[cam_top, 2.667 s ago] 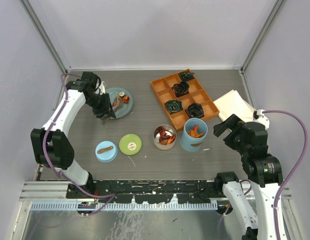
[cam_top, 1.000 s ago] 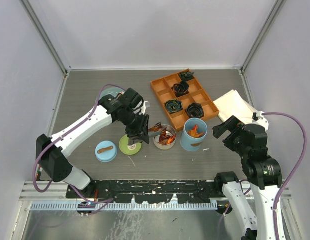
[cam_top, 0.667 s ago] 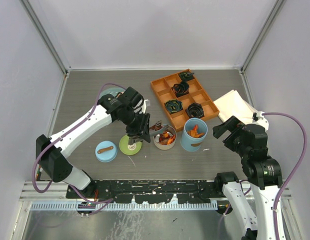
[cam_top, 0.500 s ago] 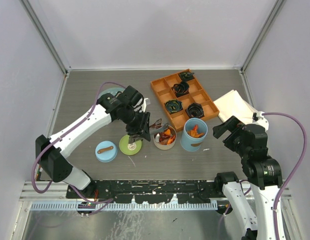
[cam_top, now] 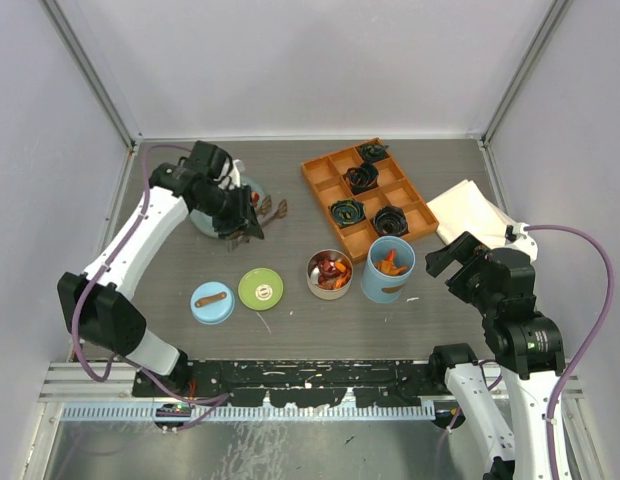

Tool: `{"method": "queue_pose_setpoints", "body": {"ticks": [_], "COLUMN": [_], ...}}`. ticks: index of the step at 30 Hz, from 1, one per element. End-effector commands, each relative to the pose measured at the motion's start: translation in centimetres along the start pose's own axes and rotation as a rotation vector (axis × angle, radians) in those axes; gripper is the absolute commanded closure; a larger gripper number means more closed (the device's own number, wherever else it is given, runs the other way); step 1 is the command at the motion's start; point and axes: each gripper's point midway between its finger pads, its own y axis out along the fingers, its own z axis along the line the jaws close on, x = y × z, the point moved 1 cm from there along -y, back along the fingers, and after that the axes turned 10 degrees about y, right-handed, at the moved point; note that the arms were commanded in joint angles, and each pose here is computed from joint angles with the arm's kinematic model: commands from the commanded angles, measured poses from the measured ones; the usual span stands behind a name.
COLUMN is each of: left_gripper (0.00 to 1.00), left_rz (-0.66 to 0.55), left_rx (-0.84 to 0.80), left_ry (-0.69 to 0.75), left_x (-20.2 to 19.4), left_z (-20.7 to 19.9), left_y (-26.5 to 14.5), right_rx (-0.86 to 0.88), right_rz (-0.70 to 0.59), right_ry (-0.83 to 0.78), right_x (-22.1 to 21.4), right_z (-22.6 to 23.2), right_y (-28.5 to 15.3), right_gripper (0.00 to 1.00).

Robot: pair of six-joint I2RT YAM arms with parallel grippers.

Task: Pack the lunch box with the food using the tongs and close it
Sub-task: Pick up the fake food from the plate.

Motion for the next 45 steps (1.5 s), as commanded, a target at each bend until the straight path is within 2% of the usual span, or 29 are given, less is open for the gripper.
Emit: {"method": "queue_pose_setpoints", "body": {"ticks": [1,10,16,28,36,45], "left_gripper": [0.59,0.60,0.62,0.60,0.59,0.58], "left_rz": [-0.087,-0.084,-0.092,-0.094,-0.133,-0.130], "left_rx": [-0.013,0.078,0.100,0.093,0.033,-0.049], "left_ry": [-0.014,-0.132,-0.171,-0.266,-0.377,-0.422], "left_x": [3.5,5.7,6.4,7.2,7.9,8.1], "left_z": [2.1,8.0,10.0,11.4,11.7,11.2], "left_y": [-1.5,-0.2,0.6,2.7,4.2,5.7], "right_rx": [0.022,0.012,0.009,0.005,0.003,-0.004], "right_rz": [-0.046,-0.044,-0.037,-0.033,-0.032,-0.024], "right_ry": [0.001,-0.002,-0.003,-0.004,-0.011,-0.012], "right_x": [1.1,1.2,1.1,1.1,1.1,0.8], "right_z": [0.7,0.7,0.8,0.8,0.7,0.4], "right_y": [-0.1,0.2,0.5,0.8,1.0,1.3], "right_gripper": [0.00,0.00,0.00,0.00,0.00,0.00]}}
